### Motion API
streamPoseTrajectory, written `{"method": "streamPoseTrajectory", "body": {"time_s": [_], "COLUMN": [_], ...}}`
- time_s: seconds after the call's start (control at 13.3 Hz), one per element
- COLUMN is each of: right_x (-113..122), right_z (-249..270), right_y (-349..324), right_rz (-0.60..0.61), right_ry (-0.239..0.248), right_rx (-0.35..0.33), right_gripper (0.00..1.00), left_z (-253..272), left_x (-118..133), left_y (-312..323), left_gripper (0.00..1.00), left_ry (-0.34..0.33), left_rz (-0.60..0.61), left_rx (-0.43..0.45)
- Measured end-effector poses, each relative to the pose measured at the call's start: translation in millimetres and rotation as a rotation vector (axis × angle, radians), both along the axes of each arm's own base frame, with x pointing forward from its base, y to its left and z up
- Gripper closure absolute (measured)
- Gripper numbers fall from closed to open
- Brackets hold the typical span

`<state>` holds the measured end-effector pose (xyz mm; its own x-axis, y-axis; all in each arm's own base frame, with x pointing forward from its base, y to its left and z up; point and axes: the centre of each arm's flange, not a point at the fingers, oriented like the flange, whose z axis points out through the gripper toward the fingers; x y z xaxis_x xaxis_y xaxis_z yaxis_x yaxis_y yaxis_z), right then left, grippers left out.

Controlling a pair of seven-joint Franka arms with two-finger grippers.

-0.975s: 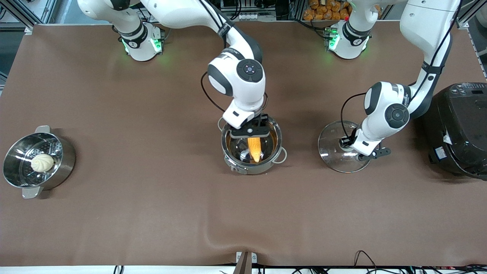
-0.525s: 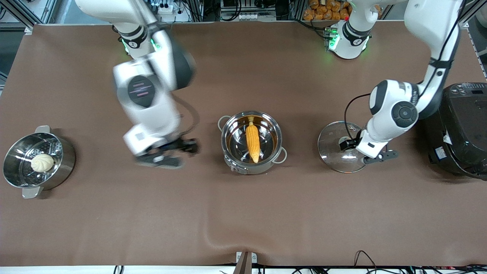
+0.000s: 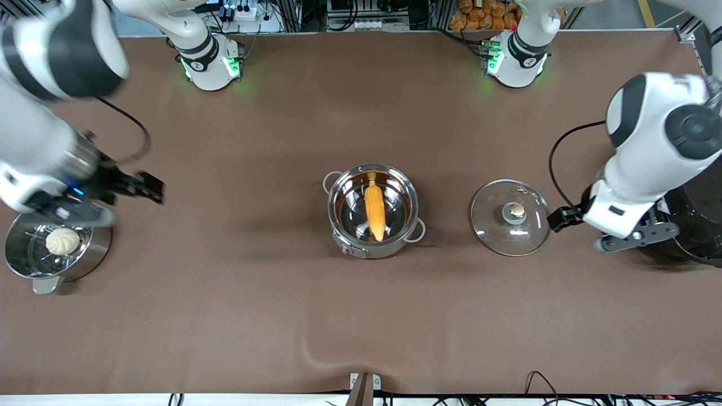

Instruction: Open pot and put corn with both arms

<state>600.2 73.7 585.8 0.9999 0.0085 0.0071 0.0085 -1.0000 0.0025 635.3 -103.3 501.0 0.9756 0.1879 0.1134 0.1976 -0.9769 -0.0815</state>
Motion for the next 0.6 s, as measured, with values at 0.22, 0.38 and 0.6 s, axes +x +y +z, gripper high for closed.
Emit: {"method": "streamPoseTrajectory", "body": {"time_s": [0.22,0.38,0.6], "right_x": [-39,-48,-48], "right_z": [45,73,79], "right_y": [-38,-42,-40], "right_rz": [-0.042,-0.045,-0.041], "right_ry": [0.038,0.018,0.011], "right_rx": [0.011,0.015,0.015], "right_gripper": [0.0,0.0,0.0], "left_z": [61,88,104], "left_x": [-19,-38,-50], "left_y": [-1,-1,18], "left_gripper": [0.0,0.0,0.0], "left_ry": [-0.036,-0.022,0.003], "left_rz": [0.008,0.031,0.075], "left_rx": [0.002,-0.045,-0.077]}}
